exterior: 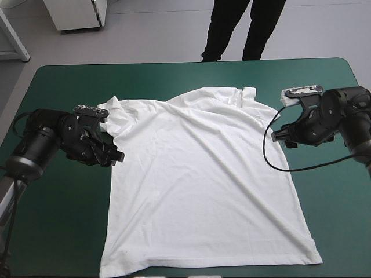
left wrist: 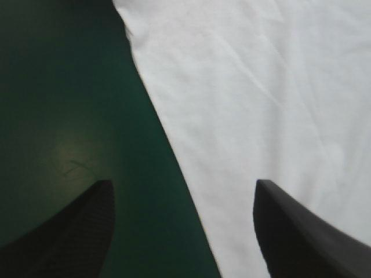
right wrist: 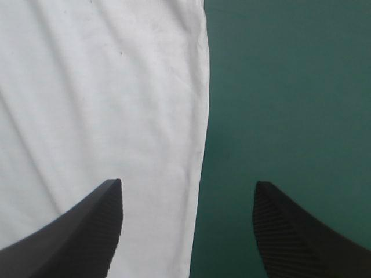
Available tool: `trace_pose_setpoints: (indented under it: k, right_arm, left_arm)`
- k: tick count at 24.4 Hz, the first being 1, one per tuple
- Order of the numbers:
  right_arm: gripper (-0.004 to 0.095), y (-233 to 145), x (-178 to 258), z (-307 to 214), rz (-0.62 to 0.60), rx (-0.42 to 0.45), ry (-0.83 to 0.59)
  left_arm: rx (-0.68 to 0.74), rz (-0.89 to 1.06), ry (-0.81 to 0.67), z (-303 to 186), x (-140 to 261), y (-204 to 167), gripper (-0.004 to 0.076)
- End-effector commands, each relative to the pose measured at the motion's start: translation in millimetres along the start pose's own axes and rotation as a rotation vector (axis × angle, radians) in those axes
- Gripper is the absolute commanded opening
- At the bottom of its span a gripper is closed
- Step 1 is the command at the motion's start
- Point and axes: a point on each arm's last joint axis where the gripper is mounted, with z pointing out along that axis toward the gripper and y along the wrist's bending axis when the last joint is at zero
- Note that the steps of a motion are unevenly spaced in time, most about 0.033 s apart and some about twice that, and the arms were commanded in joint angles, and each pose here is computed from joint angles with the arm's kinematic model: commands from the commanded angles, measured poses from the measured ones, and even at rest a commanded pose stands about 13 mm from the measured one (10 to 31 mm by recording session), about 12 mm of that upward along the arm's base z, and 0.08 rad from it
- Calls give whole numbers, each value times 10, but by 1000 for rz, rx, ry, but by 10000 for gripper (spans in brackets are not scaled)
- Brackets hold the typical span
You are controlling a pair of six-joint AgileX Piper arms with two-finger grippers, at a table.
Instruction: Fold the cloth
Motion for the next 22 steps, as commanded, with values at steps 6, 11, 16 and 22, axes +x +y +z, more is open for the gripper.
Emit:
trace_pose_setpoints:
  k: [6, 11, 16, 22]
  right_arm:
    - [612, -18, -285, 29, -5, 4, -78]
    - [612, -23, -356, 224, -6, -2, -38]
    - [612, -29, -408, 423, -9, -5, 0]
    - [612, -69, -450, 439, 4, -3, -20]
  left_arm:
    - [26, -101, -65, 246, -252, 241, 498]
    - [51, -111, -27, 543, -355, 252, 498]
    - [74, -117, 43, 897, -419, 265, 498]
    - [94, -137, 110, 1245, -448, 275, 468]
